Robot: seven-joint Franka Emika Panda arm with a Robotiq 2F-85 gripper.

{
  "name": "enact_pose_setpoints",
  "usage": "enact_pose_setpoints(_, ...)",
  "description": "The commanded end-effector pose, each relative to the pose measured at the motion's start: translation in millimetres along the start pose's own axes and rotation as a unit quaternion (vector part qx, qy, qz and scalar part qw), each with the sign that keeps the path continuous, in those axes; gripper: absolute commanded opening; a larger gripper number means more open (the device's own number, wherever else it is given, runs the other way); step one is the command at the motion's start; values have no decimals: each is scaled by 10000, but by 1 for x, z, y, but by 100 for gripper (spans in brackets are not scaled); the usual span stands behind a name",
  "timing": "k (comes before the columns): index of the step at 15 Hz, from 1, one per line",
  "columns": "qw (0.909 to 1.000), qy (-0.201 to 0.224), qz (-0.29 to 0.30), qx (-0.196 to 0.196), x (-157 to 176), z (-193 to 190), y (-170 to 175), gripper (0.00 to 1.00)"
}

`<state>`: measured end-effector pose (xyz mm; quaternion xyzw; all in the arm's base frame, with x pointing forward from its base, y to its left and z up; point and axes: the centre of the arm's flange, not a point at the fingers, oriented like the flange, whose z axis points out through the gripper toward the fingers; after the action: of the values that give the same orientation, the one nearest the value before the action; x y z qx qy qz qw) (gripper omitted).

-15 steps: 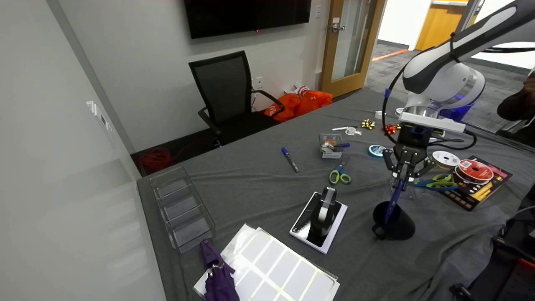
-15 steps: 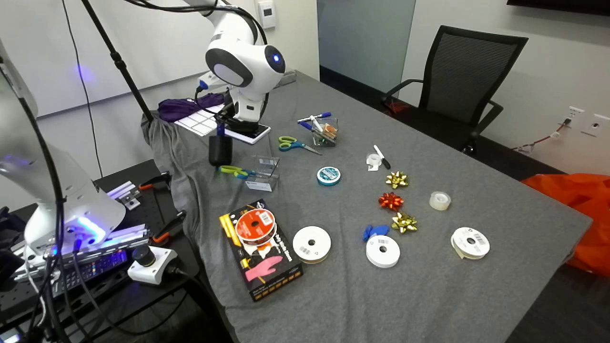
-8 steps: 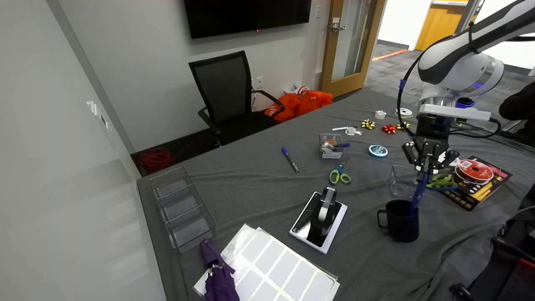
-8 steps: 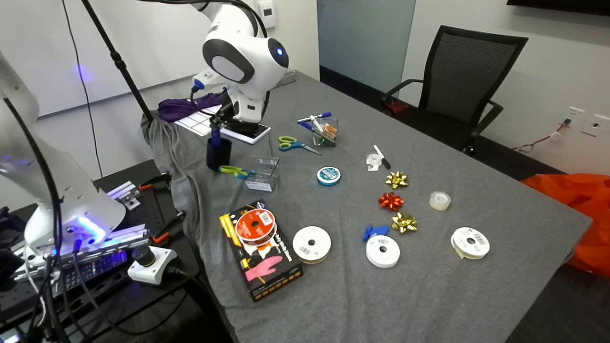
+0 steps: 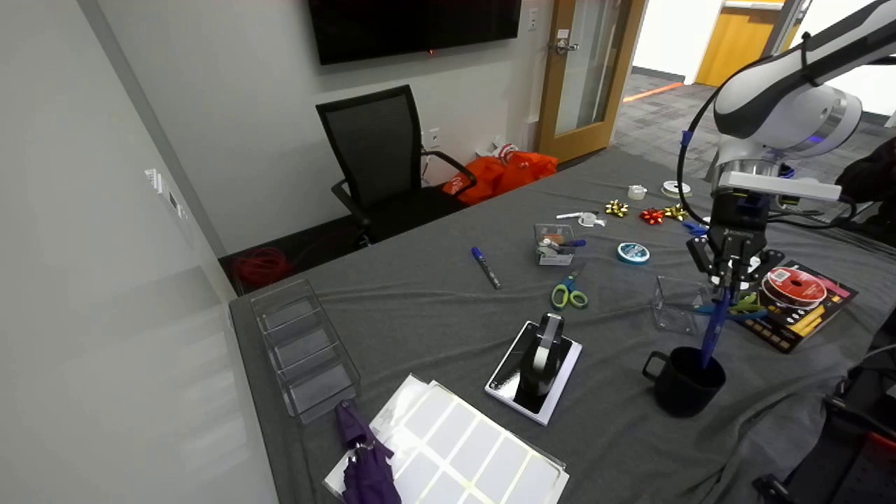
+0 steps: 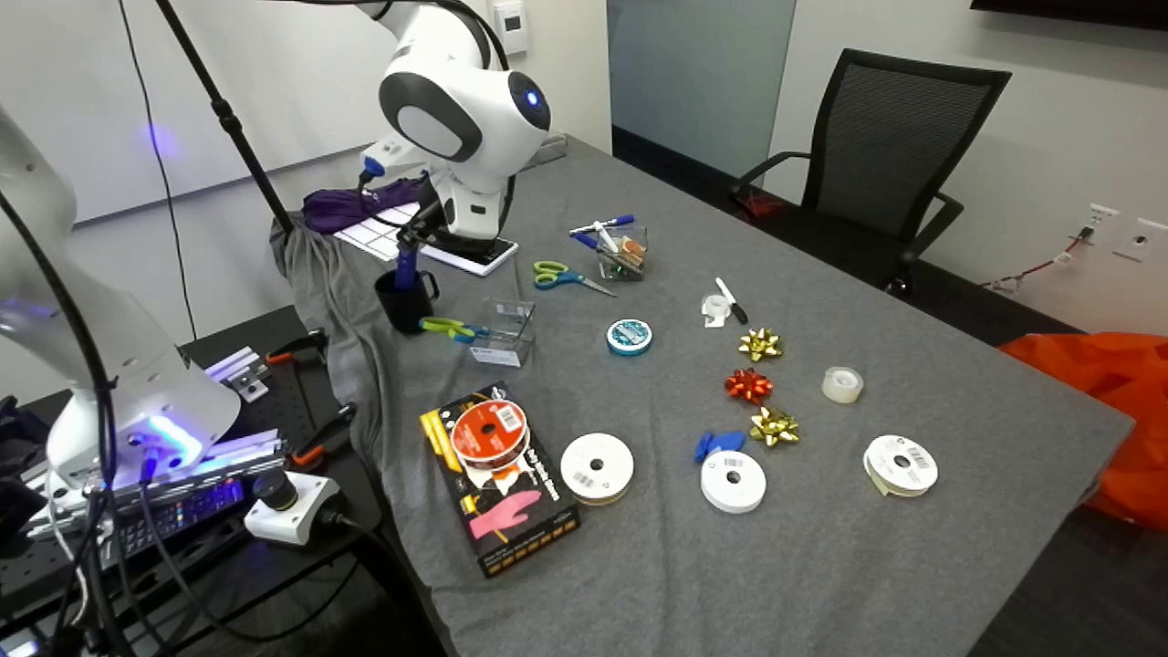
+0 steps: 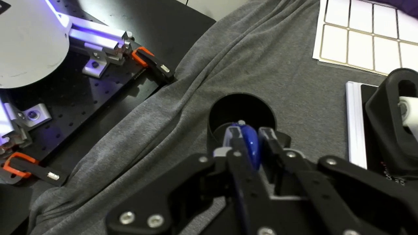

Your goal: Put the blue object from the clear container in the black mug.

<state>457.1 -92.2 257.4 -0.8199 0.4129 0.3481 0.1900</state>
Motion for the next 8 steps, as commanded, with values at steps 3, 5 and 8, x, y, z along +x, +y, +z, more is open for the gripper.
enact_pose_setpoints(3, 9996, 213, -166, 22, 0, 24, 5, 4)
enact_pose_setpoints(5, 9995, 208, -200, 101, 1, 36, 0, 44)
enact_pose_setpoints(8, 9992, 115, -296, 243, 0, 39, -2, 55)
